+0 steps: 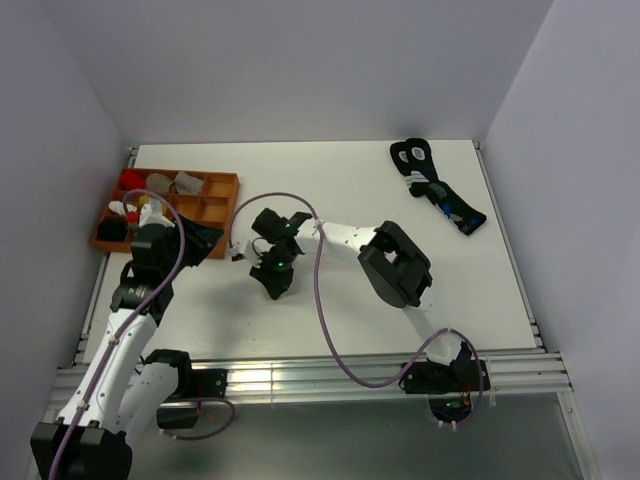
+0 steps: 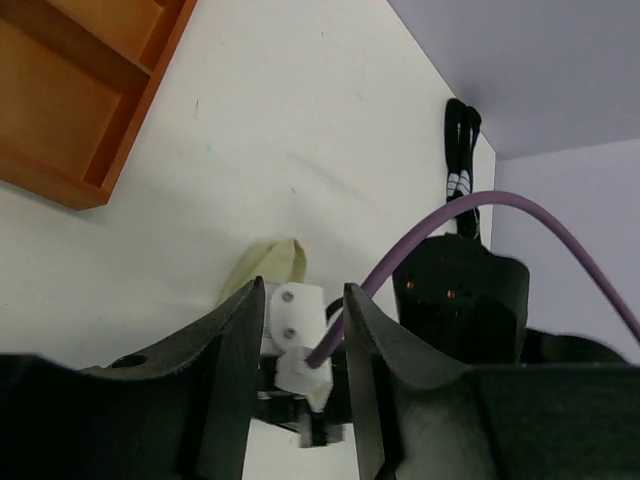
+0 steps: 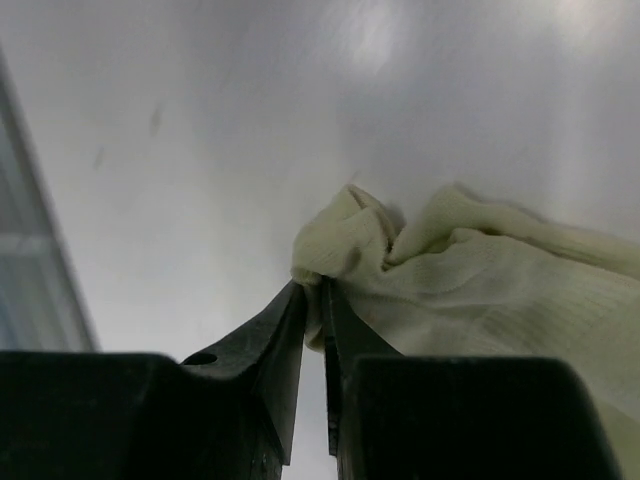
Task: Roll the socks
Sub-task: Move the sock to the center of the board.
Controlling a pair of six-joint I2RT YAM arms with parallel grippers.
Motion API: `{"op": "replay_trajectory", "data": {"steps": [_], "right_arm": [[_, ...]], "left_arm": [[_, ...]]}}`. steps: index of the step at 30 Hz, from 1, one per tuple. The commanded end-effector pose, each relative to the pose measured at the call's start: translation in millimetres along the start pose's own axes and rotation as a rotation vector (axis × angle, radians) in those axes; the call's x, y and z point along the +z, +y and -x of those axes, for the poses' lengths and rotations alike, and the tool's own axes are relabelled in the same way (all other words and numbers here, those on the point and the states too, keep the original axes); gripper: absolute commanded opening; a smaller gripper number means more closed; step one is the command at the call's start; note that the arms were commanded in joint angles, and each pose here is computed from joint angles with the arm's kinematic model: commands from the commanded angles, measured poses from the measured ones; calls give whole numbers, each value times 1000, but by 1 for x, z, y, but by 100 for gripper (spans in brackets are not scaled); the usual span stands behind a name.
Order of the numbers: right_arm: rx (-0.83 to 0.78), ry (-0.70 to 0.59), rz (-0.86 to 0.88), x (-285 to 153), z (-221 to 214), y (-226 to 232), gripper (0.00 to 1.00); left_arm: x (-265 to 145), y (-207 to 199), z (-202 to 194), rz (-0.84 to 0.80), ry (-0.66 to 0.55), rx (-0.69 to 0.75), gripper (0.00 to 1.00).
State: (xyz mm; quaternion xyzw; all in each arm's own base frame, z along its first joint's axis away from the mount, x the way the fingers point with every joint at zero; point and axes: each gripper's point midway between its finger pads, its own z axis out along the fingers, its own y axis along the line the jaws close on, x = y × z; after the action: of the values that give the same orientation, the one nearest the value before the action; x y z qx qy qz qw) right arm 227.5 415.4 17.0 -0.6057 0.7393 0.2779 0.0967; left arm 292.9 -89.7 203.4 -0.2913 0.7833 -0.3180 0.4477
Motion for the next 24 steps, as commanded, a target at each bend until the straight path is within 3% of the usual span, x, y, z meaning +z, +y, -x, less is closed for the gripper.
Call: {"op": "replay_trajectory", "data": {"steps": [1, 10, 17, 24], "right_arm": [[115, 252, 316, -38, -94, 50, 19], [247, 221, 569, -83, -118, 52, 20], [246, 205, 562, -84, -114, 45, 20], [238, 166, 543, -78, -103, 38, 19]], "left_arm": [[1, -19, 9, -147, -122, 31, 42], [-15, -25, -43, -359, -133, 130, 38], [-10, -38, -92, -552, -31, 315, 32], [-8, -35, -152, -654, 81, 510, 34]]}}
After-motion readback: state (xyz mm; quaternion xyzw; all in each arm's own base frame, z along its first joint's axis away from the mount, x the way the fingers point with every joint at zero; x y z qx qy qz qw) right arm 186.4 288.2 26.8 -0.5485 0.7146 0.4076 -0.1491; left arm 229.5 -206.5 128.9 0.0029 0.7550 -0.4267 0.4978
